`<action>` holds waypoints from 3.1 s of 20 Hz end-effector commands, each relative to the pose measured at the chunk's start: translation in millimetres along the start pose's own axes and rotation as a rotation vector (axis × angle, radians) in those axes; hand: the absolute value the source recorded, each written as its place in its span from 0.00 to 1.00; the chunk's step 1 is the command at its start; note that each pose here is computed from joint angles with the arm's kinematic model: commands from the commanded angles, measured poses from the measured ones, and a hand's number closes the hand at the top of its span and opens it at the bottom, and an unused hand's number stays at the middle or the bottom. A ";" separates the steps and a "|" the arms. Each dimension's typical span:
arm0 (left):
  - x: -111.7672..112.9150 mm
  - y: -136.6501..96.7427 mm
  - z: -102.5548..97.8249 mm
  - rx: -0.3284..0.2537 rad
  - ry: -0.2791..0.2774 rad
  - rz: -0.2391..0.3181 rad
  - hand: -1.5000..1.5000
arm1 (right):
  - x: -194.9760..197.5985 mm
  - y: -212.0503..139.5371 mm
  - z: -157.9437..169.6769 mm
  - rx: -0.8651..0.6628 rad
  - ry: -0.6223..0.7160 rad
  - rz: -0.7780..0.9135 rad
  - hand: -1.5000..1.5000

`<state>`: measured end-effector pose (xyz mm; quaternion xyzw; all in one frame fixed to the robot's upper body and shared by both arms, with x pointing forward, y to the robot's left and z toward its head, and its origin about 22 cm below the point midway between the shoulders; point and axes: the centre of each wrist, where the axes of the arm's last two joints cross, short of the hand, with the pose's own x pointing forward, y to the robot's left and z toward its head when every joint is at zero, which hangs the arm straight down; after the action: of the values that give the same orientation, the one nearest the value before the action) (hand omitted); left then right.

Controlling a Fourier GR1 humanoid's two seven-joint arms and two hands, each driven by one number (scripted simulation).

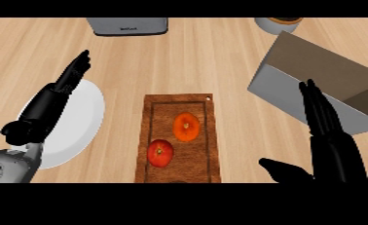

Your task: Pick the squash from the cutting board and place it in the cardboard box

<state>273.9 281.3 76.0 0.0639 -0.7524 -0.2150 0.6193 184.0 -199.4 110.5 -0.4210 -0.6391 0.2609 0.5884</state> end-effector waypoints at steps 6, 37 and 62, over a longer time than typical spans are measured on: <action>9.3 -8.1 -19.4 -0.057 -0.039 0.006 0.50 | 77.7 21.5 9.2 0.269 0.142 0.279 0.00; -15.3 -9.3 -19.3 -0.055 -0.037 0.002 0.50 | 144.9 132.9 -43.3 0.430 0.413 0.518 0.00; -0.8 -18.9 -23.5 -0.041 -0.039 0.015 0.50 | 120.9 177.6 -47.7 0.482 0.520 0.564 0.00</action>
<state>291.8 261.0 64.2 0.0380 -0.7565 -0.2361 0.6086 279.8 -21.4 39.3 -0.4287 -0.3336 0.4878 0.6834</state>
